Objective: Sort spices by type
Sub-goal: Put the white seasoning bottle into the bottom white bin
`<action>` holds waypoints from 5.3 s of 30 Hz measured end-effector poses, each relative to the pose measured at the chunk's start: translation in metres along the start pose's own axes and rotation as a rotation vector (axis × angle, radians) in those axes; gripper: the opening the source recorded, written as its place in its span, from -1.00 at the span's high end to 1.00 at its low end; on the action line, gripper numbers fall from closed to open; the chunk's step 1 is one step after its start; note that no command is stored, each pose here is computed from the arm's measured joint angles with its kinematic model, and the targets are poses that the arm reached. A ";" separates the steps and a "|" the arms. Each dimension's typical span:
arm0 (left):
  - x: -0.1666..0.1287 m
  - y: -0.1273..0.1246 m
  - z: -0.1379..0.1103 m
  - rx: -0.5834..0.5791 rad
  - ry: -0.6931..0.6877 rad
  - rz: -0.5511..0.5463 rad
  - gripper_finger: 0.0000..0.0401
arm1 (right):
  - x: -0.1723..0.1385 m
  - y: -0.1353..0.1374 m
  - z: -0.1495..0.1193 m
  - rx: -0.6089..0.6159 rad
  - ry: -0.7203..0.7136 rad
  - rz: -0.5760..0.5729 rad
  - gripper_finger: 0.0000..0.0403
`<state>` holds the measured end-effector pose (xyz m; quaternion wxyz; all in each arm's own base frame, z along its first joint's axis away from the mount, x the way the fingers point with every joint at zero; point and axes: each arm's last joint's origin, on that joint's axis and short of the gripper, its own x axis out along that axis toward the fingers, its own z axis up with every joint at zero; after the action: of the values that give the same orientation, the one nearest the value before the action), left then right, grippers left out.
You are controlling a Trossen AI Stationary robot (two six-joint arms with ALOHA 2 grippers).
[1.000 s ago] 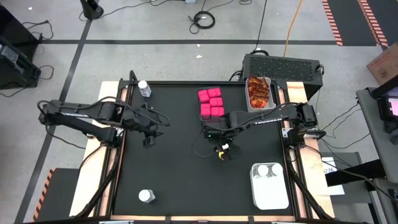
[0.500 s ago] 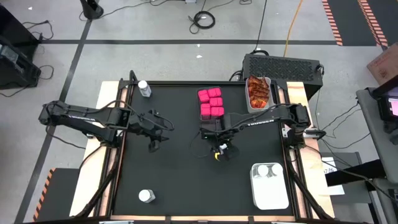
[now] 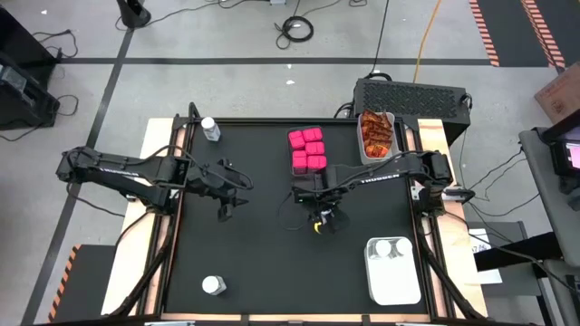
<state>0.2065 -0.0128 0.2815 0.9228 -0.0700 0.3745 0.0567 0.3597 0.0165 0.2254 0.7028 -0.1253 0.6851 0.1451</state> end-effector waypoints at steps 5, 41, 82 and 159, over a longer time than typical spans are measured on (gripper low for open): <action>0.000 0.000 0.000 -0.002 0.000 0.001 -0.26 | -0.001 0.002 0.000 0.019 -0.005 0.022 0.08; 0.000 -0.002 0.003 -0.052 -0.030 -0.033 -0.26 | -0.094 0.175 0.015 0.913 0.021 0.128 0.05; -0.001 0.008 0.022 -0.078 -0.188 -0.095 -0.26 | -0.049 0.250 -0.100 1.727 0.095 0.032 0.05; -0.044 0.051 0.000 -0.315 0.280 0.327 -0.26 | -0.108 0.192 -0.058 1.512 -0.731 0.237 -0.27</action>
<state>0.1676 0.0353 0.3078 0.8182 -0.1584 0.4916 0.2526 0.2320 0.1695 0.3363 0.7548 0.5058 0.3362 -0.2479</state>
